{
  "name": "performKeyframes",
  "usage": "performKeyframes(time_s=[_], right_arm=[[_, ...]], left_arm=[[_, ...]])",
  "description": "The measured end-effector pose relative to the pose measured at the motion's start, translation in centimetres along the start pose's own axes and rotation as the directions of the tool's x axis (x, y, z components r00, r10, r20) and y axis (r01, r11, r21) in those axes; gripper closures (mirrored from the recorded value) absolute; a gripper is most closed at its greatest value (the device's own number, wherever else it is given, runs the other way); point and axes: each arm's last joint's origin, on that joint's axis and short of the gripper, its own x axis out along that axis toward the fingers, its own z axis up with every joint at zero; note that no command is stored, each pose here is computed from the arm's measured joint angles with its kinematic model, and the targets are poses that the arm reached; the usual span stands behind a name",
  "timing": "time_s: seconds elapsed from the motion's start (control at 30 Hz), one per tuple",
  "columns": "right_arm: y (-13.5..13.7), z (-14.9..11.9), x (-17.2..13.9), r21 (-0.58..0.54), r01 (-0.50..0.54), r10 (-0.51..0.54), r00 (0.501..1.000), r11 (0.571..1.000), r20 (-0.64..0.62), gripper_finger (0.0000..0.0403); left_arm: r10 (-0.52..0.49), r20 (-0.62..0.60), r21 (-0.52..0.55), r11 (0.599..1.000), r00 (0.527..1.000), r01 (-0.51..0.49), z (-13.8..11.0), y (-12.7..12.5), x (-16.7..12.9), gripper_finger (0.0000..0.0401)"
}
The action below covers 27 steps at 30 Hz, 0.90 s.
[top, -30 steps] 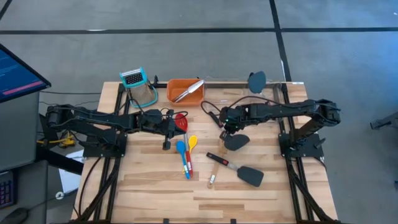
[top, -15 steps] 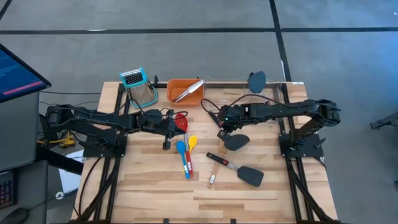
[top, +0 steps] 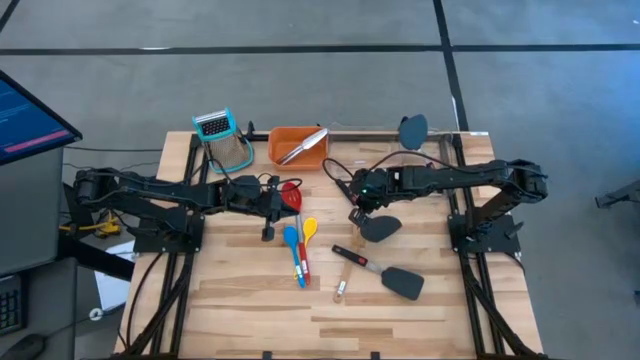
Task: Pick & Place Kitchen Items
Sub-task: Put the black spatula into the right transparent bin
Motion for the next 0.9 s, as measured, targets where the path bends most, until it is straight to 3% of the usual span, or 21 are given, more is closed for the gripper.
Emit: performKeyframes(time_s=[0.63, 0.9], right_arm=[[-0.6, 0.2, 0.1, 0.017, 0.012, -0.012, 1.0, 1.0, 0.002, 0.0403], [-2.4, 0.1, 4.0, 0.026, 0.036, -0.032, 0.991, 0.999, -0.13, 0.0403]], left_arm=[[0.0, 0.0, 0.0, 1.0, 1.0, 0.0, 0.0, 0.0, 0.0, 0.0399], [0.0, 0.003, 0.0, 1.0, 1.0, 0.0, 0.0, 0.0, 0.0, 0.0399]])
